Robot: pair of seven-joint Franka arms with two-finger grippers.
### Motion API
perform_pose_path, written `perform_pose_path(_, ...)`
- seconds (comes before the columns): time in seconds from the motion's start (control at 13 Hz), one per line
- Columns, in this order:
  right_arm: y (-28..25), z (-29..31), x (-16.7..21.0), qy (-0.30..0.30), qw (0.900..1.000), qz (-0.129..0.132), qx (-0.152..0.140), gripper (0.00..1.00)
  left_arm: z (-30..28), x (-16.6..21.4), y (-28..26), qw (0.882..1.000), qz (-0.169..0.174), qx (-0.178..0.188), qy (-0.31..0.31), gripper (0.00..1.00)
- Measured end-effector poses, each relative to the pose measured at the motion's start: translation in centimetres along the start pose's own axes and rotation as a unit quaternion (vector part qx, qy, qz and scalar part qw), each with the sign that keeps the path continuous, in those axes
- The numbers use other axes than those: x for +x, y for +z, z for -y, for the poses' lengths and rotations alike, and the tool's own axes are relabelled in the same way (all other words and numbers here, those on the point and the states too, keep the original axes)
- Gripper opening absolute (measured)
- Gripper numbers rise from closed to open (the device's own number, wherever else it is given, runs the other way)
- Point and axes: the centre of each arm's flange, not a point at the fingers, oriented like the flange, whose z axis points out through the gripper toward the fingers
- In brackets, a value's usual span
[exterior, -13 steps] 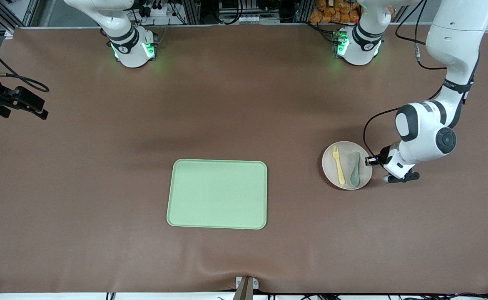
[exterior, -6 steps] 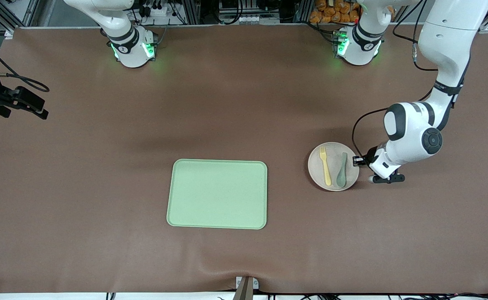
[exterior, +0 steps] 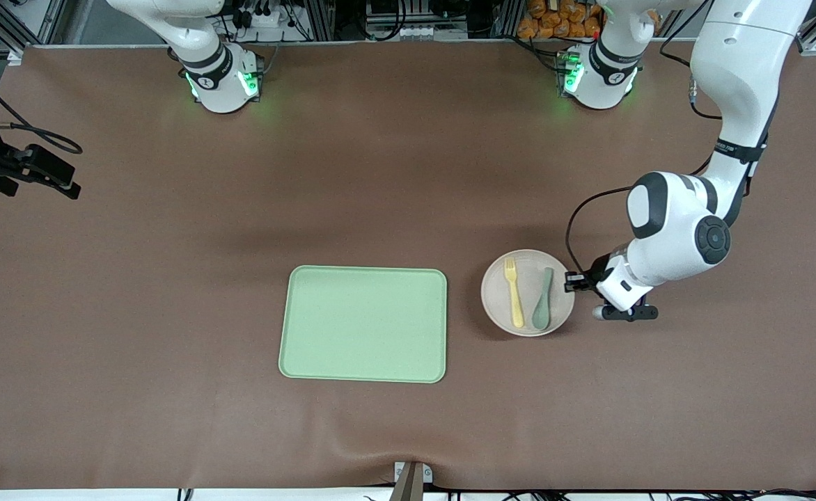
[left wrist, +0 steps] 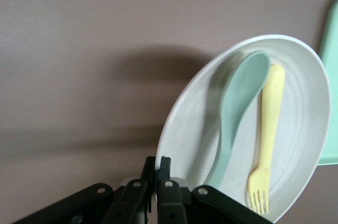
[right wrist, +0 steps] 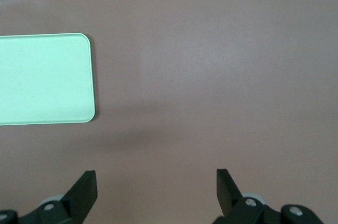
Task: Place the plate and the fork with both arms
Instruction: 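Carry the plate with the left gripper onto the green tray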
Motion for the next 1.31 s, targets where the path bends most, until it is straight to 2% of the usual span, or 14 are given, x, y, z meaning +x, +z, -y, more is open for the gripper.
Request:
perform_pose_path(0.15,0.0,0.0,0.0,0.0,1.0,0.0,0.0,1.0,-5.1,0.1,-0.9,1.0,-0.007,-0.011,-0.022,0.05)
perform_pose_path(0.39,0.1,0.0,0.0,0.0,1.0,0.001,0.0,1.0,-14.3,-0.2,-1.1,0.997,-0.014,-0.047,-0.063,0.05)
perform_pose_path(0.62,0.1,-0.1,0.0,0.0,1.0,0.001,0.0,1.0,-20.9,-0.8,2.2,0.996,-0.002,-0.064,-0.063,0.05)
perform_pose_path(0.93,0.1,-0.1,0.0,0.001,1.0,0.001,0.0,1.0,-22.6,1.4,8.8,0.995,0.01,-0.078,-0.062,0.05)
perform_pose_path(1.31,0.1,-0.1,0.0,0.001,1.0,0.001,0.0,1.0,-23.8,0.9,14.7,0.995,-0.007,-0.083,-0.055,0.05)
